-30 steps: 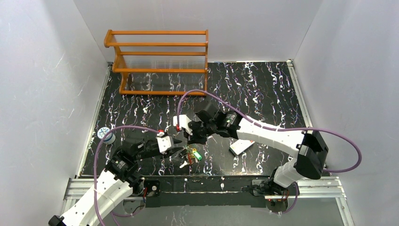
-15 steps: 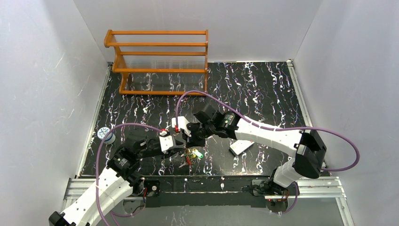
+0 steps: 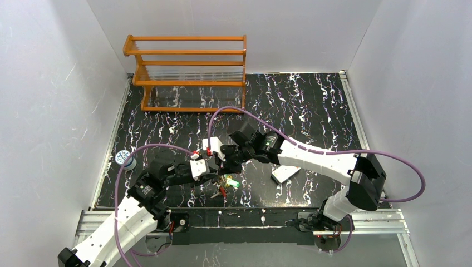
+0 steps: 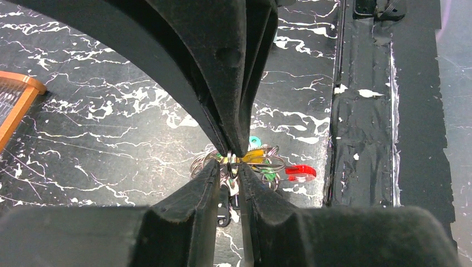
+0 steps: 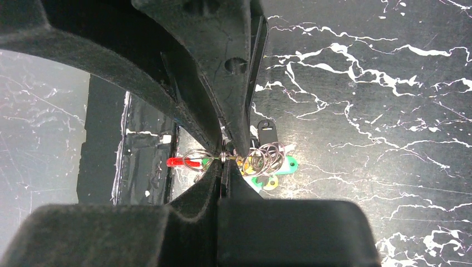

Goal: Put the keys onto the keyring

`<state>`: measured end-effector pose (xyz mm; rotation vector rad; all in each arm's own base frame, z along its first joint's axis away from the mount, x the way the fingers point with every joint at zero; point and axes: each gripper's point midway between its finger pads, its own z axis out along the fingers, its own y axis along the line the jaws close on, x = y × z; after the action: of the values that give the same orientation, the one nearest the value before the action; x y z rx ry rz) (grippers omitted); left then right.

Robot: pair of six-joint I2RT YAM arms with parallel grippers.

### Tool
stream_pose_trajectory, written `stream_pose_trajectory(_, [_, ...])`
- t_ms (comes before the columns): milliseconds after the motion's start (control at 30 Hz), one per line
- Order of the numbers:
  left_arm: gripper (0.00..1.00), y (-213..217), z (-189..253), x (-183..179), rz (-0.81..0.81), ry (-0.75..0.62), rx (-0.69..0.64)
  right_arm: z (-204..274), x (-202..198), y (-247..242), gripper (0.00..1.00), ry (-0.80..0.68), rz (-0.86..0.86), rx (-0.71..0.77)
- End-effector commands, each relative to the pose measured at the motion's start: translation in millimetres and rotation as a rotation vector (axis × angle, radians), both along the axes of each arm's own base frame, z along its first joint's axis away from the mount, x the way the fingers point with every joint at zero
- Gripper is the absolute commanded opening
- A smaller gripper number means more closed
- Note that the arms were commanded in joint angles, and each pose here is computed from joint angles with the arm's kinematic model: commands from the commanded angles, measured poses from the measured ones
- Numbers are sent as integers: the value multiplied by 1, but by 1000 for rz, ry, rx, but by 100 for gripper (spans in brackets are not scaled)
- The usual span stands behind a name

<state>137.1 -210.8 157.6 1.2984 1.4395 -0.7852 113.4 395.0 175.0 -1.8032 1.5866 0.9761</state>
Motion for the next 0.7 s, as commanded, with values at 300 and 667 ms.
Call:
stream_pose_trajectory(300, [0,2,33,-1,14,-87,-71,22,-3,13,17,-14,11,124])
stream_pose_trajectory(667, [0,9,55,-4,50,-190,-143,75,9,-3,66,-163,-136,462])
